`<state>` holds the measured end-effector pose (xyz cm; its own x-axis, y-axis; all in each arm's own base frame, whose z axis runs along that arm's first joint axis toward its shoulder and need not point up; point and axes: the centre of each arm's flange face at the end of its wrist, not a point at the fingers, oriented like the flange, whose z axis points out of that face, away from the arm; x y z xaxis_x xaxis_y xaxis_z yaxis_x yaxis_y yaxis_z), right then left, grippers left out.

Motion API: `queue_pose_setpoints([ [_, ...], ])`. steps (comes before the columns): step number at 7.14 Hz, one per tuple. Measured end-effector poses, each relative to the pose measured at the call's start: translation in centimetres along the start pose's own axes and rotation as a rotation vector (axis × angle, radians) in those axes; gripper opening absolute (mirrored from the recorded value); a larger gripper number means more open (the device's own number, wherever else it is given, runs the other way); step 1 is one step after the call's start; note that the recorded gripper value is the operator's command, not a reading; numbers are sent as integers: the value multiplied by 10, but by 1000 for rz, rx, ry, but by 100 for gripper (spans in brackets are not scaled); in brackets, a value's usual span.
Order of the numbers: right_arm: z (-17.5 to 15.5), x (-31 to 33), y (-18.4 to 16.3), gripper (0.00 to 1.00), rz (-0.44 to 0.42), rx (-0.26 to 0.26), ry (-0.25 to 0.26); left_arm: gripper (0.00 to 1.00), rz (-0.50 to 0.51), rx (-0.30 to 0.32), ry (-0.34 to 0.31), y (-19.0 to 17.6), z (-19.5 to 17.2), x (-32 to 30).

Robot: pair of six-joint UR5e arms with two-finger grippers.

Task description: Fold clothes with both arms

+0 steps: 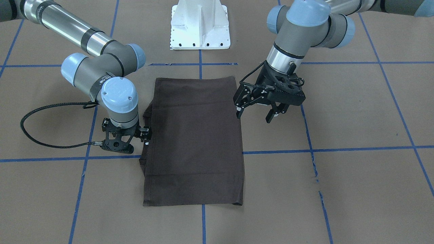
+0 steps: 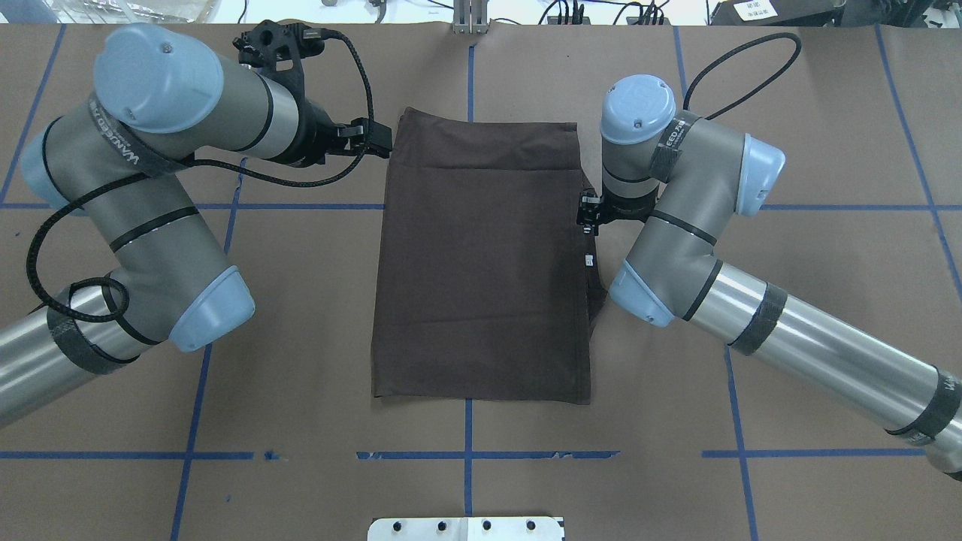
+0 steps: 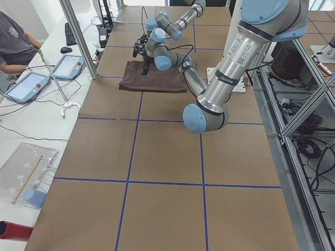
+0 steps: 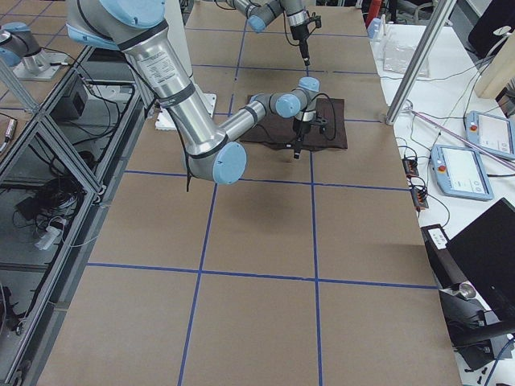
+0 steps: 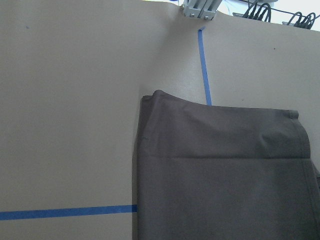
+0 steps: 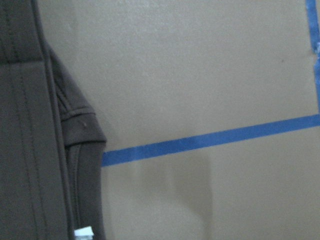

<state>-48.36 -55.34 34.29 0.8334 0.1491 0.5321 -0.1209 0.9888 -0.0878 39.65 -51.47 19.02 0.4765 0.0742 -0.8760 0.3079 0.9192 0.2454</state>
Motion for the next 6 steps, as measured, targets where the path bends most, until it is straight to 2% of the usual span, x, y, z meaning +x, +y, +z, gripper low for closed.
queue_pose_setpoints([
  [1, -12, -2, -3, 100, -19, 19, -46, 100, -6, -8, 12, 2, -4, 2],
  [2, -30, -4, 1, 100, -39, 33, -113, 100, -45, -51, 26, 9, -3, 1],
  [4, -73, 15, 35, 100, -70, 41, -231, 100, -244, -165, 35, 41, 7, 1],
  [5, -88, 28, 54, 100, -63, 39, -274, 100, -373, -194, 13, 74, 21, 10],
  [6, -99, 32, 72, 100, -40, 30, -304, 100, -477, -186, -13, 112, 34, 24],
])
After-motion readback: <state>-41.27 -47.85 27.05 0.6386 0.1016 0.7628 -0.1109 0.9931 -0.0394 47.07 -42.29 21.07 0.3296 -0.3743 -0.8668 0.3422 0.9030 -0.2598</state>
